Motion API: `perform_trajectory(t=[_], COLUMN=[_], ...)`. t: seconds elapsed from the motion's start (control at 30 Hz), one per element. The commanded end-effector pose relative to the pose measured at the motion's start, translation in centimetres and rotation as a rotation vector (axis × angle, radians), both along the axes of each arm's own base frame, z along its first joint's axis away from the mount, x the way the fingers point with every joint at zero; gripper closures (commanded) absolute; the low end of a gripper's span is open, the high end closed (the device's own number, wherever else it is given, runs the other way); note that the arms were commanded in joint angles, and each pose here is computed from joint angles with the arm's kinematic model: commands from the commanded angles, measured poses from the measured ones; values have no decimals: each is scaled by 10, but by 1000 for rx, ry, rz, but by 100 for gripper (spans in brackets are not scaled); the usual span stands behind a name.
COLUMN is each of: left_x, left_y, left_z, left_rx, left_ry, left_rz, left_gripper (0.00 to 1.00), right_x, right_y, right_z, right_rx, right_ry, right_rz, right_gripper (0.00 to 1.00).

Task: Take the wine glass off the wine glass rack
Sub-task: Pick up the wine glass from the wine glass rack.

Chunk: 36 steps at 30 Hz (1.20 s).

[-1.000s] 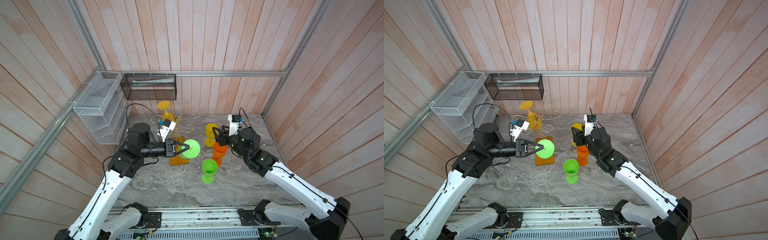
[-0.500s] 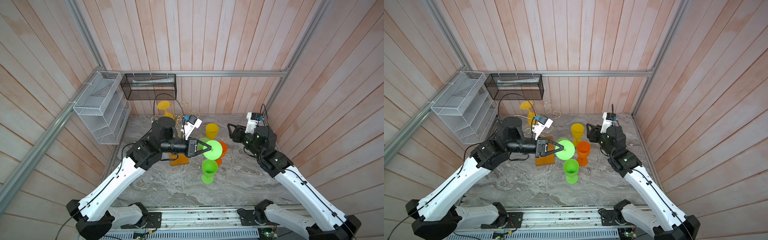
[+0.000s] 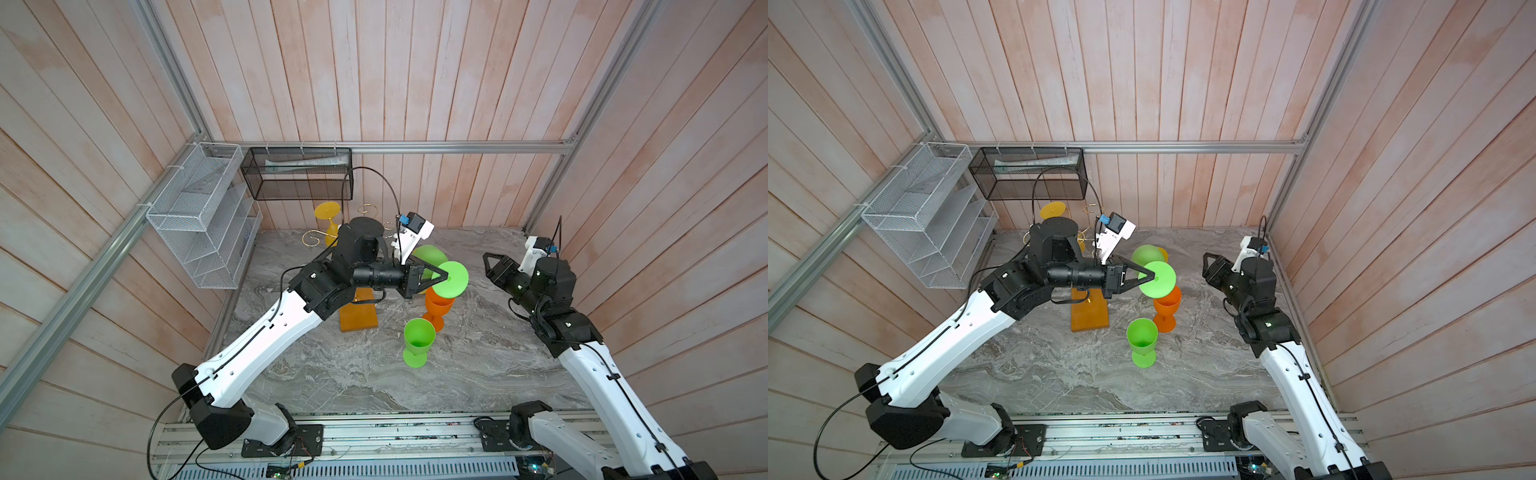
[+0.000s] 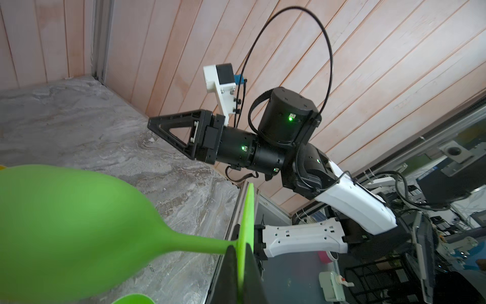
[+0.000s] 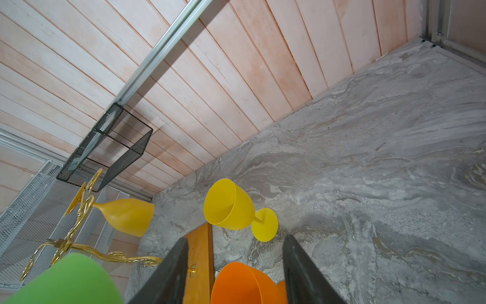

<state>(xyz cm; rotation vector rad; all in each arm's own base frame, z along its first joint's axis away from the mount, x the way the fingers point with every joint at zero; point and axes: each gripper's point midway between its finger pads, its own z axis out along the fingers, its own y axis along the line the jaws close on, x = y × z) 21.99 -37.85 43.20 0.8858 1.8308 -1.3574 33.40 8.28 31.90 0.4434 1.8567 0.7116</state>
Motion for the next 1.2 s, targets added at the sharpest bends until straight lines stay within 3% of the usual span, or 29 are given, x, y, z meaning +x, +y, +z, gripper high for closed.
perform_trajectory(t=[0.0,0.3,0.53,0.87,1.17], left_x=[17,36,44,51,69], left_y=[-13,-62,-92,-87,-90], left_z=[21,-12,-43,-55,-75], left_rx=[-29,97,251,258,364], left_ry=[-176,-409,-668,-966,-1261], left_rz=[32,9,81,164,237], left_gripper=[100,100,100,100,100], right_x=[-6,-5,-5,-9,-11], right_y=[-2,-24,-38,-47,-40], right_z=[-1,-10,-24,-23,-12], right_rx=[63,139,260,393,445], right_ry=[17,56,111,152,160], right_rz=[11,-33,-36,-16,13], right_gripper=[46,46,48,52,54])
